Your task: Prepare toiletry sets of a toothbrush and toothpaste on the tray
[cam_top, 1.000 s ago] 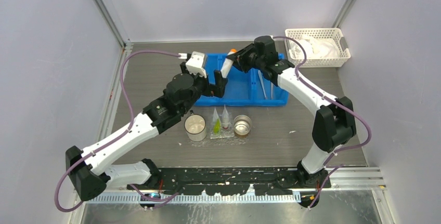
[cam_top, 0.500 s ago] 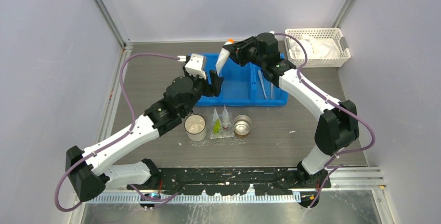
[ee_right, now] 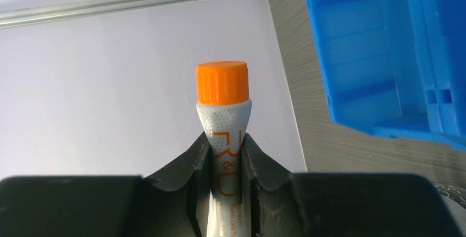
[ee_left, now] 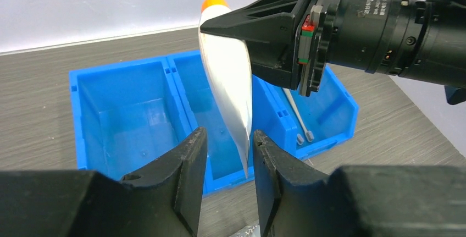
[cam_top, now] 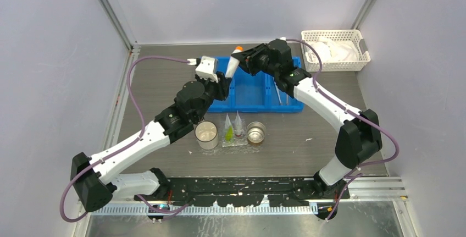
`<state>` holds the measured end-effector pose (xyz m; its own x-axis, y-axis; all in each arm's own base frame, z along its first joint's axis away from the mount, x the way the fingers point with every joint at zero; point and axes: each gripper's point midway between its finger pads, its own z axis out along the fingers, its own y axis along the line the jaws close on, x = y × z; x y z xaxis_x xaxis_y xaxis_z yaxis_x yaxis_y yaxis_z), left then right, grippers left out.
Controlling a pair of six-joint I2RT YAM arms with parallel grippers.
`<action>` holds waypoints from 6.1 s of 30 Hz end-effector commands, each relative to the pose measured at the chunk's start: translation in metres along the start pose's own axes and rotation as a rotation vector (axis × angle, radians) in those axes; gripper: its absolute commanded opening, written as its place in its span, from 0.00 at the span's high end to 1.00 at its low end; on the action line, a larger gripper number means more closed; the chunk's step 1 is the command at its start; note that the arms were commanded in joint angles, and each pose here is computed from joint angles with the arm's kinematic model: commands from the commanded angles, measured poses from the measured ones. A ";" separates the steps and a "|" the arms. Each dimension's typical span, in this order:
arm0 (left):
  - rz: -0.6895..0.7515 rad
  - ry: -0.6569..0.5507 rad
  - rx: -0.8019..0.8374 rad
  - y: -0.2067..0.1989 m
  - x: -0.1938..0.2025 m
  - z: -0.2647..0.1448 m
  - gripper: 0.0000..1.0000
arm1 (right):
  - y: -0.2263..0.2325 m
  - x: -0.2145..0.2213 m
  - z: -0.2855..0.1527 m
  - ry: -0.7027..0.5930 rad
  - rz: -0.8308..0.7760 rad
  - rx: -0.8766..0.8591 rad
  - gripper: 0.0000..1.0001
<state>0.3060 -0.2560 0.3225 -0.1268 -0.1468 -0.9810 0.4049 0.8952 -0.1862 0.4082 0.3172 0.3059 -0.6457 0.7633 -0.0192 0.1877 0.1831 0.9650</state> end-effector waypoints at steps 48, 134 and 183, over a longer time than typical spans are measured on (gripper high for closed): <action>0.149 0.452 0.006 -0.037 -0.076 -0.015 0.98 | -0.025 -0.082 -0.122 -0.242 -0.671 0.339 0.00; 0.281 0.480 0.234 -0.093 0.089 -0.084 0.99 | -0.125 -0.089 -0.159 -0.219 -0.703 0.509 0.00; 0.260 0.309 -0.057 -0.018 -0.003 -0.108 0.23 | -0.158 -0.159 -0.079 -0.041 -0.691 0.638 0.44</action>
<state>0.1982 -0.2636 0.3297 -0.3005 0.1967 -0.9333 0.4992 0.8662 0.0218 0.3951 0.1099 0.1990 -0.6548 0.4509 -0.6065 0.2123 0.8799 0.4250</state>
